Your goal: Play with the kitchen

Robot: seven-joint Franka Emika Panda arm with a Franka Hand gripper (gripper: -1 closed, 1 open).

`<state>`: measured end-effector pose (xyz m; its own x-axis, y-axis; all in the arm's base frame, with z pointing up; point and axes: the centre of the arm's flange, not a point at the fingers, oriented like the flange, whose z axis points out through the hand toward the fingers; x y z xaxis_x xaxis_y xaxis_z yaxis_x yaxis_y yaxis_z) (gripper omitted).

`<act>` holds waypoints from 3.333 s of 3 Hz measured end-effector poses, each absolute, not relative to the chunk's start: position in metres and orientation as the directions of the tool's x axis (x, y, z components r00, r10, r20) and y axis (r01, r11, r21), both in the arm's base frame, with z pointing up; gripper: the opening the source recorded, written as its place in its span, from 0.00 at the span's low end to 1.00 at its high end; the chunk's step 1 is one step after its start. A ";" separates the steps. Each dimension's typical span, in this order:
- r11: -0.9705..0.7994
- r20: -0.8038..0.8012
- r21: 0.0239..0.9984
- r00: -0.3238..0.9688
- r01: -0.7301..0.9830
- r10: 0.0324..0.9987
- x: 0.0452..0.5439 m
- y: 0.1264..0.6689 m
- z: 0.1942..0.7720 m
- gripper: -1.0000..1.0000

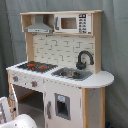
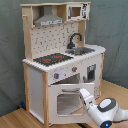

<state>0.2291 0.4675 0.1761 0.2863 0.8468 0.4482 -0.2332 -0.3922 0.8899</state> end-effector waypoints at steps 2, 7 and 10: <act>-0.394 0.434 0.901 0.338 -0.182 0.835 0.286 0.442 0.185 0.00; -0.331 0.386 0.922 0.402 -0.202 0.830 0.298 0.433 0.207 1.00; -0.305 0.382 0.918 0.354 -0.254 0.854 0.236 0.451 0.225 1.00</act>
